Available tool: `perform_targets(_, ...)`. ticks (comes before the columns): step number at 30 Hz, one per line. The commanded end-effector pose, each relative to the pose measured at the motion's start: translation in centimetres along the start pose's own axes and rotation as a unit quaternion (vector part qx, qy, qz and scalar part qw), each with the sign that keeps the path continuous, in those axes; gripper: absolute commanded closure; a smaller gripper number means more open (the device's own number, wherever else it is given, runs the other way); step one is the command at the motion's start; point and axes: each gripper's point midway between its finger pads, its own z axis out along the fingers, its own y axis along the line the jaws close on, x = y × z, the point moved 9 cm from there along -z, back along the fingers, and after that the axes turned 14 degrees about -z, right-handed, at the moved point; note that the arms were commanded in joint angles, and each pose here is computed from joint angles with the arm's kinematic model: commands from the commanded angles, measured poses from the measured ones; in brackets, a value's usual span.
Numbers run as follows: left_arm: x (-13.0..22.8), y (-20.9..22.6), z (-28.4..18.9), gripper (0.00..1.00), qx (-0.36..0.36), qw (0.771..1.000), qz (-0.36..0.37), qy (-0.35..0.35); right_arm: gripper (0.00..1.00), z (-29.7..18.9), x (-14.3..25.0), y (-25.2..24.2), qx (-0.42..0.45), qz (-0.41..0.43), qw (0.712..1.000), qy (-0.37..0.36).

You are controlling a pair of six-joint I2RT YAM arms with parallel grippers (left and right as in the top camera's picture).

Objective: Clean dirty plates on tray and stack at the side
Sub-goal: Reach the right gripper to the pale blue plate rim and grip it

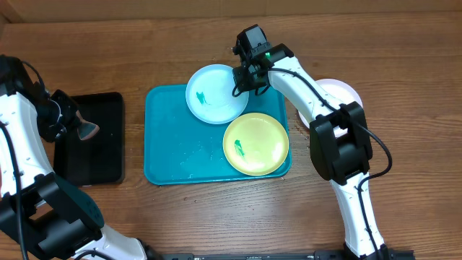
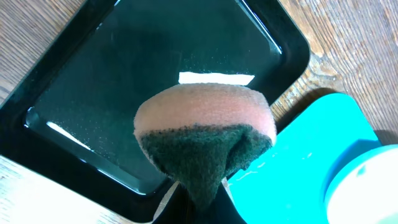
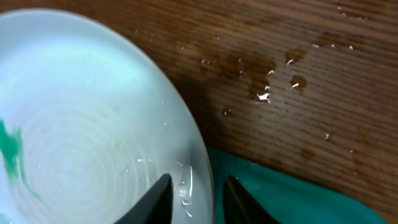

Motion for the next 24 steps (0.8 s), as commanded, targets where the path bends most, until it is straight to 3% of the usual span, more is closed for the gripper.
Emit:
perform_targets(1, 0.2, -0.1, -0.5, 0.96, 0.014, 1.0, 0.01, -0.001, 0.79, 0.1, -0.1, 1.1, -0.001, -0.009, 1.0, -0.002)
perform_targets(13, 0.2, -0.1, -0.5, 0.96, 0.018, 1.0, 0.01, 0.002, 0.76, 2.0, 0.8, 2.6, -0.015, -0.015, 0.999, 0.024)
perform_targets(19, 0.3, -0.3, -0.5, 0.96, 0.027, 1.0, 0.014, 0.007, 0.85, 2.0, 1.1, 4.4, -0.066, -0.014, 0.997, 0.031)
perform_targets(21, 0.3, -0.3, -0.5, 0.96, 0.027, 1.0, 0.014, 0.007, 0.96, 2.1, 1.2, 6.3, -0.076, -0.03, 0.996, 0.037)
perform_targets(24, 0.5, -0.4, -0.5, 0.96, 0.028, 0.999, 0.017, 0.01, 0.96, 2.1, 1.6, 8.5, -0.084, -0.042, 0.994, 0.049)
